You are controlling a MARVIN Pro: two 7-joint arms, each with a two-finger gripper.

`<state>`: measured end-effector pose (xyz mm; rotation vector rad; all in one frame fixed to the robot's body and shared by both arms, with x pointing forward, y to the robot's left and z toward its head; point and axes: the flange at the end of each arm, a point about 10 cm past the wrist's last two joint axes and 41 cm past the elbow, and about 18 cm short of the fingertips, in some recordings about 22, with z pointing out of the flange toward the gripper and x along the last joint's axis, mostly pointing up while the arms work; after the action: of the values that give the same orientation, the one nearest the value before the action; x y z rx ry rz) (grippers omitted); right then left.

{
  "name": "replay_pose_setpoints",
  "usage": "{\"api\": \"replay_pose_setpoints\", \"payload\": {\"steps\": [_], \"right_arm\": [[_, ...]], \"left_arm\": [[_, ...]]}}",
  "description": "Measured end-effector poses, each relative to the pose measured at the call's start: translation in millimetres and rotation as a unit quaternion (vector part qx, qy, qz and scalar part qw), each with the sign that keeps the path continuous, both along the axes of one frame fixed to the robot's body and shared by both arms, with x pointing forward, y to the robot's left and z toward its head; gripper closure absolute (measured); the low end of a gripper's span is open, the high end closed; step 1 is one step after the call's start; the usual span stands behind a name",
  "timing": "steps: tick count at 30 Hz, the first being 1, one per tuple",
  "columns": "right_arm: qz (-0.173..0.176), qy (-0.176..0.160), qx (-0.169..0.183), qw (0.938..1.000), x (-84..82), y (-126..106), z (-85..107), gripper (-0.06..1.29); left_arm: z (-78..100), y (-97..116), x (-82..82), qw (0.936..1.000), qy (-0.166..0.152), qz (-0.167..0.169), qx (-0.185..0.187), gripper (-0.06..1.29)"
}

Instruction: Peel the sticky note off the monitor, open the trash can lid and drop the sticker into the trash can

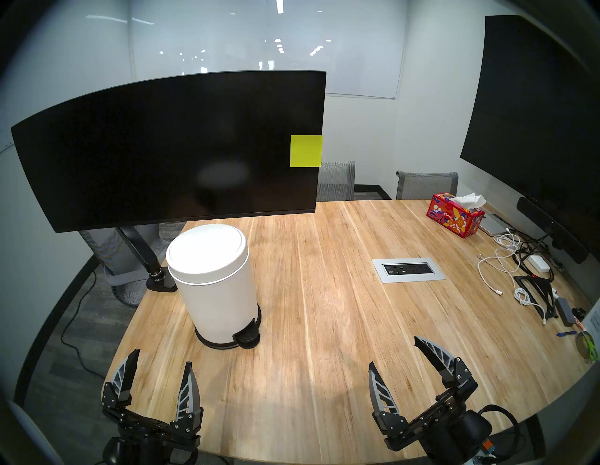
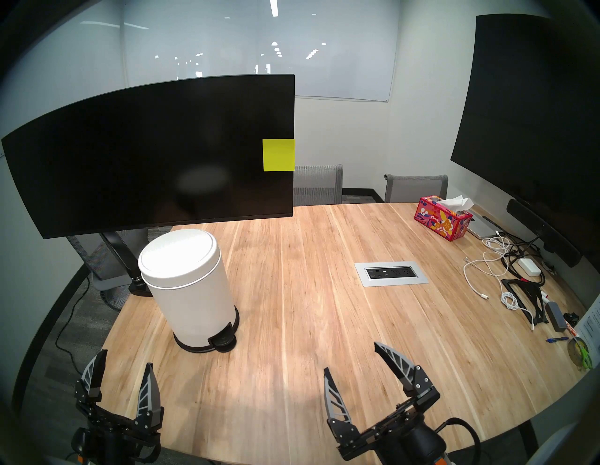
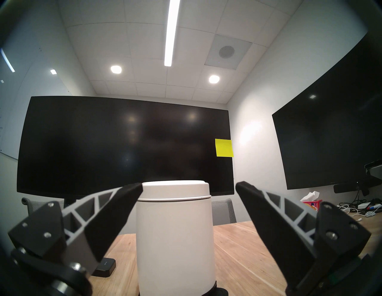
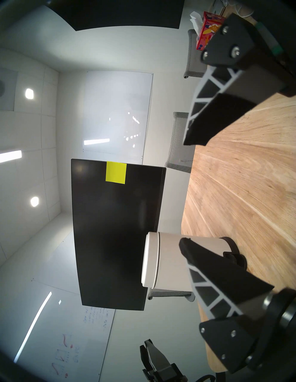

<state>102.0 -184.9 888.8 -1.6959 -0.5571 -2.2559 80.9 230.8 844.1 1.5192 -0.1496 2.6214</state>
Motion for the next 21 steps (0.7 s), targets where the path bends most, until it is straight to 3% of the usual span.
{"api": "replay_pose_setpoints", "payload": {"steps": [6, 14, 21], "right_arm": [[0.015, 0.007, 0.004, 0.9999, 3.2, -2, -1.2, 0.00], [0.041, 0.022, 0.012, 0.9989, 24.7, -8, 1.1, 0.00], [0.037, 0.027, 0.044, 0.9980, 47.9, -12, 12.6, 0.00]], "left_arm": [[-4.5, 1, -2.4, 1.0000, 0.007, -0.006, -0.001, 0.00], [-3.6, 5, -4.6, 0.9999, 0.008, -0.014, -0.006, 0.00], [-1.1, 3, -5.4, 0.9997, 0.006, -0.019, -0.012, 0.00]]}}
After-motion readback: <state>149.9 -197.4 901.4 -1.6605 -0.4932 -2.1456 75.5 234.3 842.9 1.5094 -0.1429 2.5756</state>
